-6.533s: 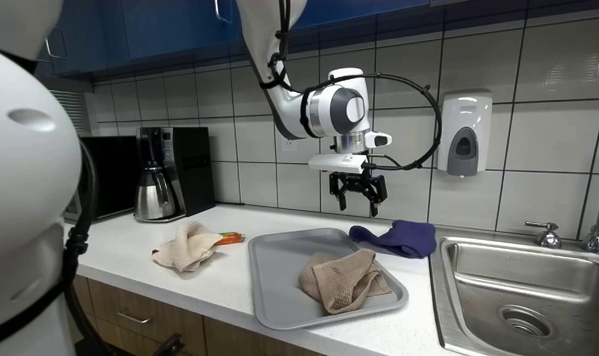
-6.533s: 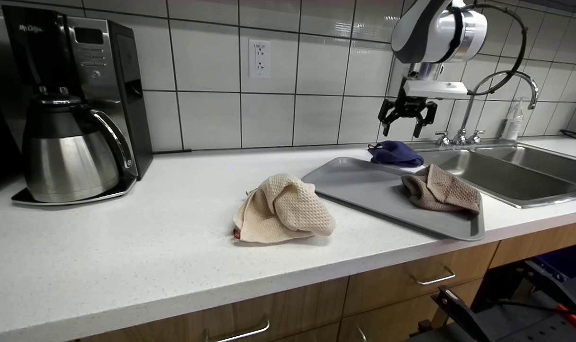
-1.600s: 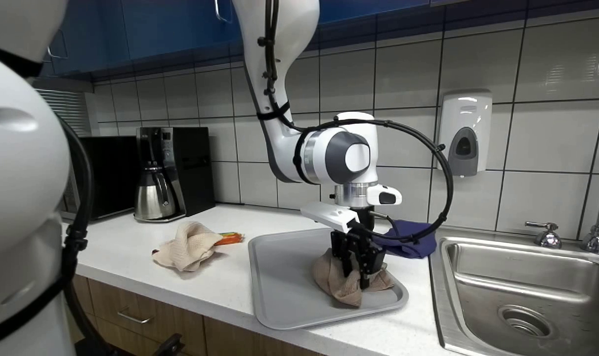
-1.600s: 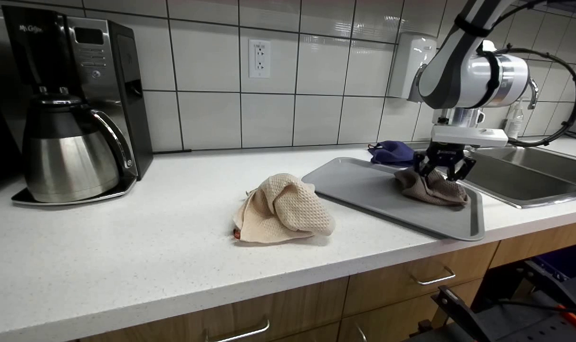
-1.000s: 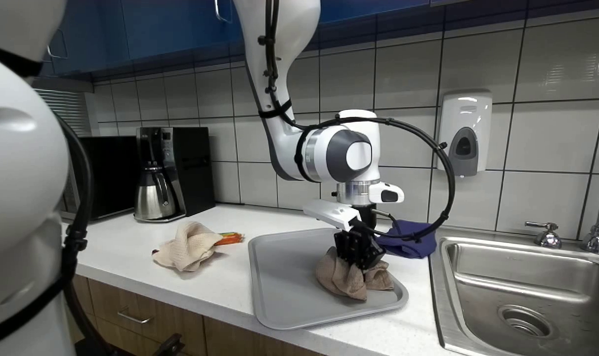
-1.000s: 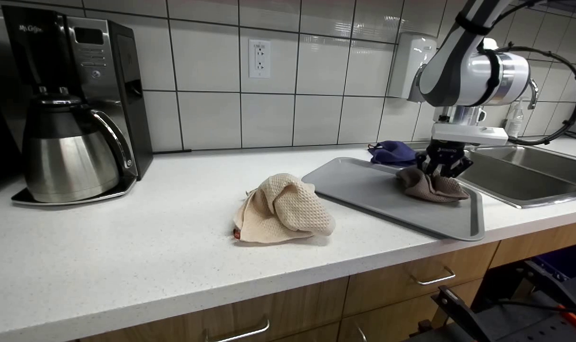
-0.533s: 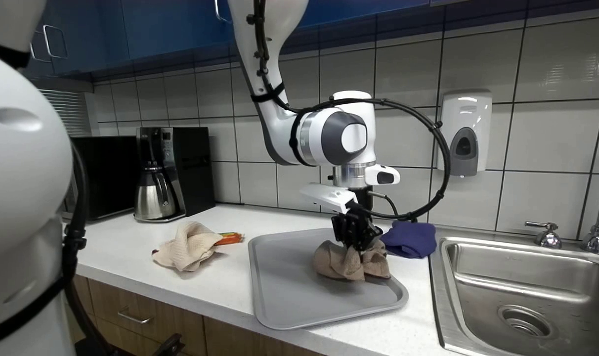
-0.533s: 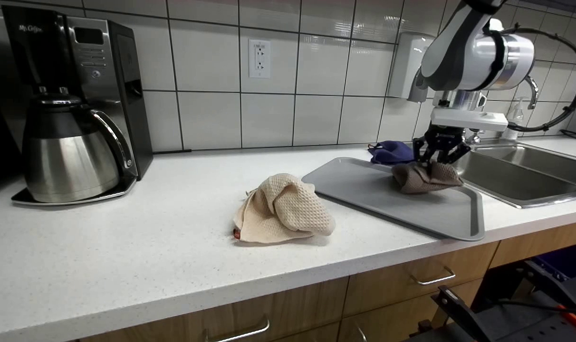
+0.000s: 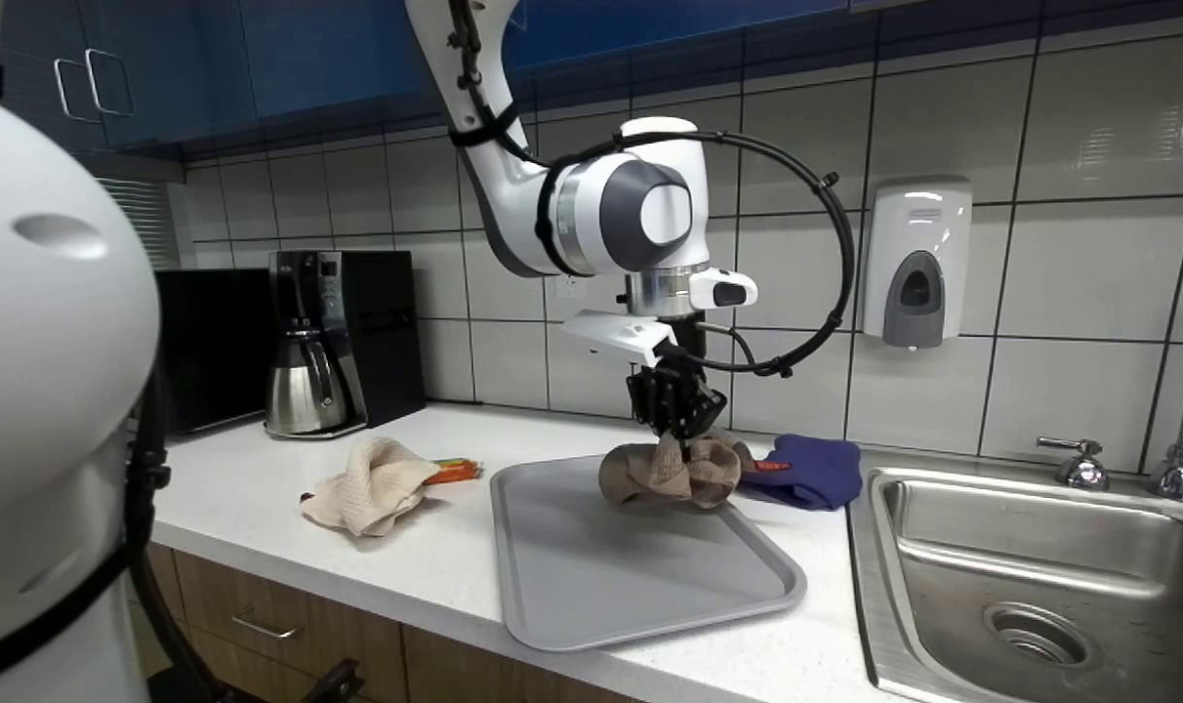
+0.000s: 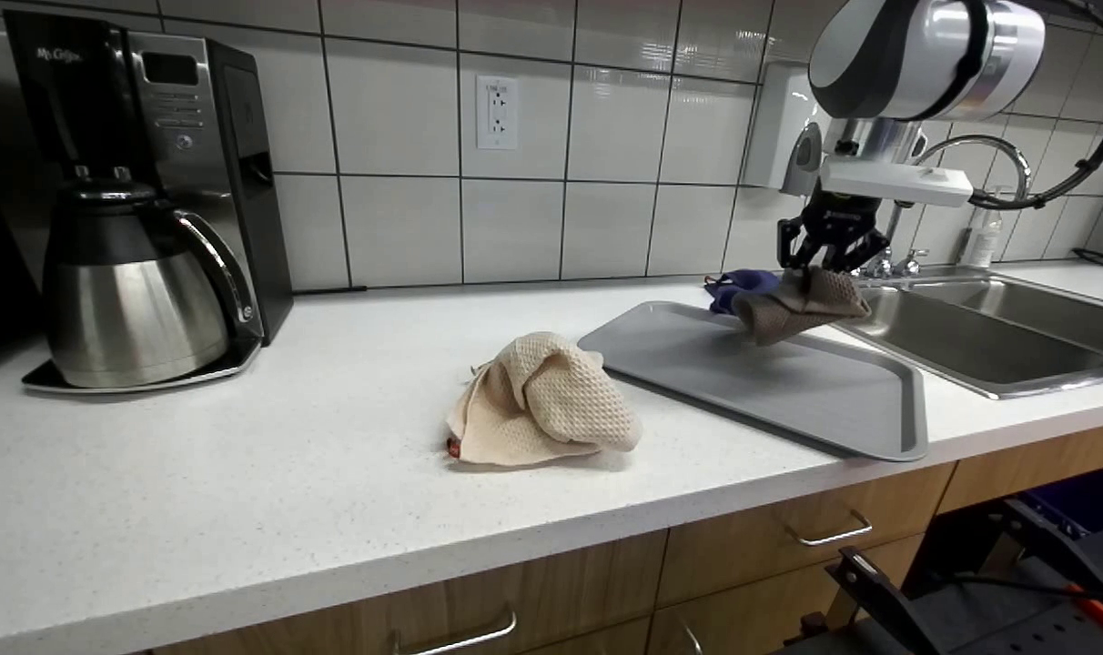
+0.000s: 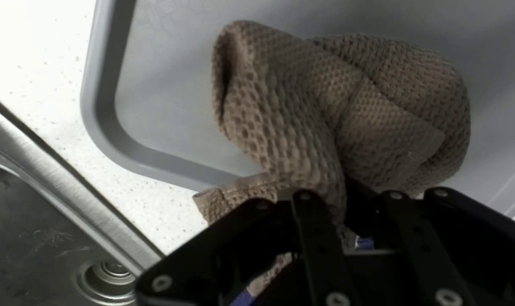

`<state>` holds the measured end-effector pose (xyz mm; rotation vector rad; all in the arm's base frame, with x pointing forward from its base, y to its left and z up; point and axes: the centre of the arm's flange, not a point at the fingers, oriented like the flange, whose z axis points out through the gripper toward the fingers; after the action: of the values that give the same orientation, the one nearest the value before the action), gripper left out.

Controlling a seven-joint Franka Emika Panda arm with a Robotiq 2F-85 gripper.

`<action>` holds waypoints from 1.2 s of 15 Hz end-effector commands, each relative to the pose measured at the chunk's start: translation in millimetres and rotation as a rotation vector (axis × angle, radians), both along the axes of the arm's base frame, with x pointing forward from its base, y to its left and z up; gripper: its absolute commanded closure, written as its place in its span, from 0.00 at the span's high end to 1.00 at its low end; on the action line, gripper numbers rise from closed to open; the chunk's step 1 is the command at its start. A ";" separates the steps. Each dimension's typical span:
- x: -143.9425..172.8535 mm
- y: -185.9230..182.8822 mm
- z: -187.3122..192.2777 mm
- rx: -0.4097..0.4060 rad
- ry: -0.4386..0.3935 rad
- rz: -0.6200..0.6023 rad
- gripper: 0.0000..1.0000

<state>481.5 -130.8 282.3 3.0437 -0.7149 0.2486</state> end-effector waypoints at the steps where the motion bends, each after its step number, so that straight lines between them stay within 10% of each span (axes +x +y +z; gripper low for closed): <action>1: -2.2 18.6 31.2 0.006 -0.026 0.059 0.03; 18: 98.1 81.0 21.5 0.033 -0.091 0.305 0.03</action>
<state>545.2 -50.8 307.9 3.1556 -0.3351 0.3821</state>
